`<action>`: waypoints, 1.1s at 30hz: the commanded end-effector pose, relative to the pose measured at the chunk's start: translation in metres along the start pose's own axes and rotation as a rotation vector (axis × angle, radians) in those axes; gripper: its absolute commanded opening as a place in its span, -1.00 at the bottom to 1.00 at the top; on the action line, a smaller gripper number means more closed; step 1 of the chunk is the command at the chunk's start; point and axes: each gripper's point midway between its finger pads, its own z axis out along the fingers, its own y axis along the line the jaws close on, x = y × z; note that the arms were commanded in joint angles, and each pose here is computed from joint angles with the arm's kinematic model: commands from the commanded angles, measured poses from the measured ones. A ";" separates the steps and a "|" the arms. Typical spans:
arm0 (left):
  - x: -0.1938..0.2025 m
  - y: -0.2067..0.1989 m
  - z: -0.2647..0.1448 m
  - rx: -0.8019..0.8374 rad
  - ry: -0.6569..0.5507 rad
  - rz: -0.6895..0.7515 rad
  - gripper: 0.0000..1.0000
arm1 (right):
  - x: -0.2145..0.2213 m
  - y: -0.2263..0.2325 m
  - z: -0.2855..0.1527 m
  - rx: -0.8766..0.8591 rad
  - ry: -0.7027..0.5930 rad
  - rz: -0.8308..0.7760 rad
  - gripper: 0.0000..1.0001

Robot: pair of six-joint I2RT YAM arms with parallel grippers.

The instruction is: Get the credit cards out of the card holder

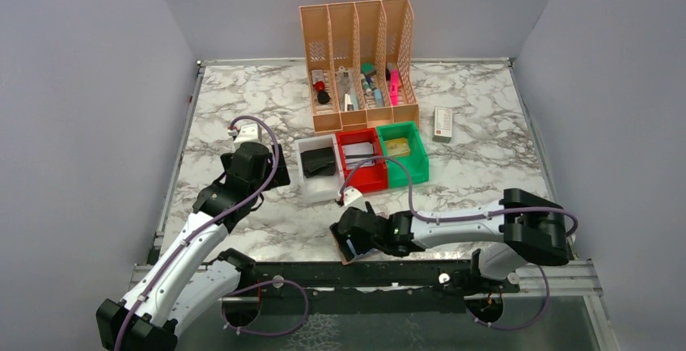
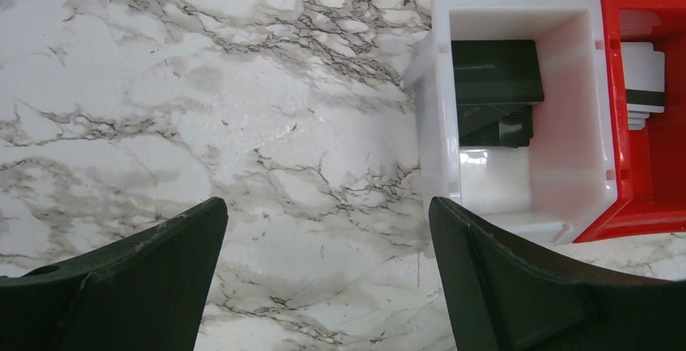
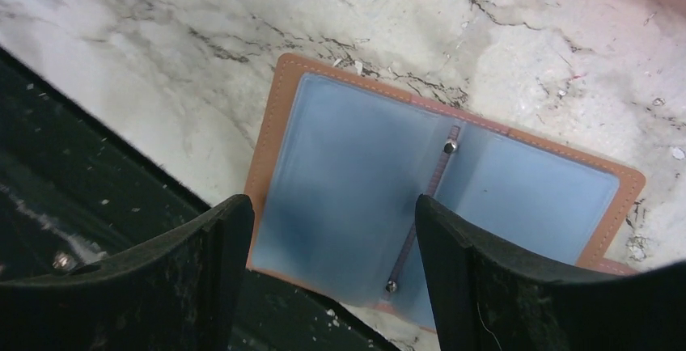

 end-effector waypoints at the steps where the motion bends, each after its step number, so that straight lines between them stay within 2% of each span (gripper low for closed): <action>1: 0.001 -0.002 0.001 0.014 0.001 -0.002 0.97 | 0.004 -0.012 0.016 0.133 0.020 -0.006 0.56; 7: 0.001 -0.002 0.000 0.016 -0.001 -0.001 0.97 | 0.030 -0.024 0.032 0.229 0.097 -0.022 0.48; 13: 0.002 -0.002 0.001 0.018 0.002 0.000 0.97 | 0.039 -0.034 0.026 0.251 0.086 0.030 -0.05; 17: 0.002 -0.003 0.001 0.022 0.003 0.001 0.97 | 0.025 -0.030 0.019 0.217 0.035 0.033 -0.13; 20: 0.002 -0.003 0.001 0.024 0.003 0.001 0.97 | 0.009 -0.020 0.012 0.184 0.008 0.022 -0.06; 26: 0.002 -0.004 0.001 0.028 0.002 -0.003 0.97 | -0.031 -0.023 -0.022 0.181 -0.124 0.041 0.39; 29: 0.002 -0.004 0.001 0.031 0.000 -0.001 0.97 | -0.031 -0.042 -0.032 0.243 -0.161 0.048 0.54; 33: 0.002 -0.005 0.000 0.038 0.003 -0.001 0.97 | -0.013 -0.067 -0.030 0.332 -0.123 0.061 0.65</action>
